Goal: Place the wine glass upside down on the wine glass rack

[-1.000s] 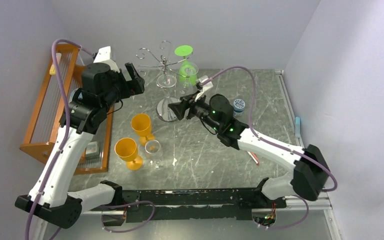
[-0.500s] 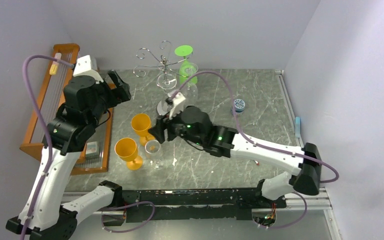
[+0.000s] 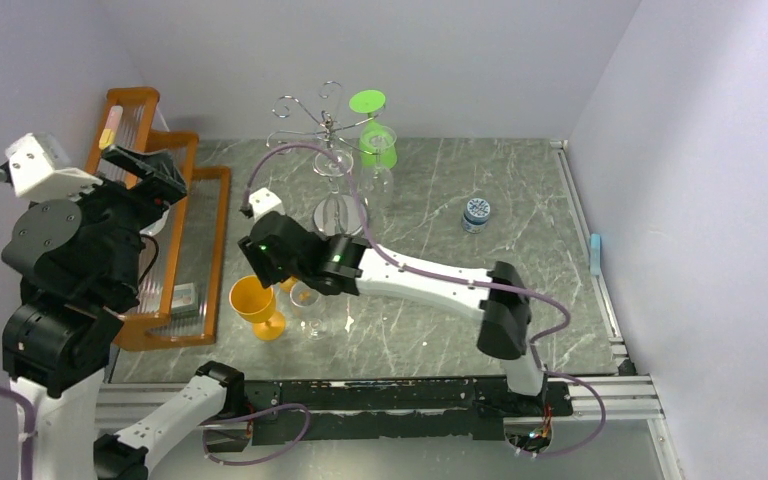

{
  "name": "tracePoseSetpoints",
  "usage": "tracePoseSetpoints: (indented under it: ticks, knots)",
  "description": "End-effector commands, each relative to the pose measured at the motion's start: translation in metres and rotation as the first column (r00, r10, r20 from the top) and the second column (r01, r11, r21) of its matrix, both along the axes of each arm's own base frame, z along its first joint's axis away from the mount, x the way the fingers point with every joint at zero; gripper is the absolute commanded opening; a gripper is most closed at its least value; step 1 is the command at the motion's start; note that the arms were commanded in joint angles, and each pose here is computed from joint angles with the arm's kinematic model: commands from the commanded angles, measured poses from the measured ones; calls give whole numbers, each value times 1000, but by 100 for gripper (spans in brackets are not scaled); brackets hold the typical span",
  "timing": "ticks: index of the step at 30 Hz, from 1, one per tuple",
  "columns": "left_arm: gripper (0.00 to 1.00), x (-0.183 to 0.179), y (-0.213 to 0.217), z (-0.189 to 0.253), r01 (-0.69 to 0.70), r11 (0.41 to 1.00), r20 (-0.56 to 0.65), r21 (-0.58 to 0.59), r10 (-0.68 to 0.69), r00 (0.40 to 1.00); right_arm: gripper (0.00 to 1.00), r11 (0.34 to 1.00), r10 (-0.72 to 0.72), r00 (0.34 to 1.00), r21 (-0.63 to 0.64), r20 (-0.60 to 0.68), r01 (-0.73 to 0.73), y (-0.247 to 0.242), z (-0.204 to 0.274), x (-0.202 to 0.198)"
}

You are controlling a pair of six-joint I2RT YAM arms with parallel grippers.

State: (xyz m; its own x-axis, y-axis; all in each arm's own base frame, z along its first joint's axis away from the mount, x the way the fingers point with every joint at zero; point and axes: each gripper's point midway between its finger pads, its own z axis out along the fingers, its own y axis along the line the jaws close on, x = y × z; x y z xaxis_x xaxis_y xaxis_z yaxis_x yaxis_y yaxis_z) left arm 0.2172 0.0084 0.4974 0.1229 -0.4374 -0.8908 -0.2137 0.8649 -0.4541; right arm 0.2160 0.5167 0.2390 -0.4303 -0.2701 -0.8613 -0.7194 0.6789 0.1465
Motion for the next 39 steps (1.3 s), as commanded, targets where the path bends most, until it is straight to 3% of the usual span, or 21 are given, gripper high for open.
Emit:
tracePoseSetpoints:
  ticks: [1, 6, 15, 24, 39]
  knots:
    - [92, -4, 13, 3, -69, 997, 20, -23, 70, 997, 54, 989, -19, 1000, -149, 12, 20, -1, -30, 10]
    - [91, 7, -1, -8, -17, 999, 3, -38, 17, 1000, 51, 981, -37, 999, -189, 24, 41, 16, -48, 21]
    - [92, 11, 3, -16, -46, 999, -23, -14, 46, 999, 47, 982, -39, 999, -183, 31, 44, 26, -60, 25]
    - [92, 13, 6, -13, -67, 998, -10, -8, 67, 998, 46, 999, 43, 996, -12, 73, -42, 32, -10, 14]
    - [92, 21, 0, -20, -51, 999, -26, -8, 51, 998, 53, 989, -54, 992, -133, 114, 69, 23, -47, 44]
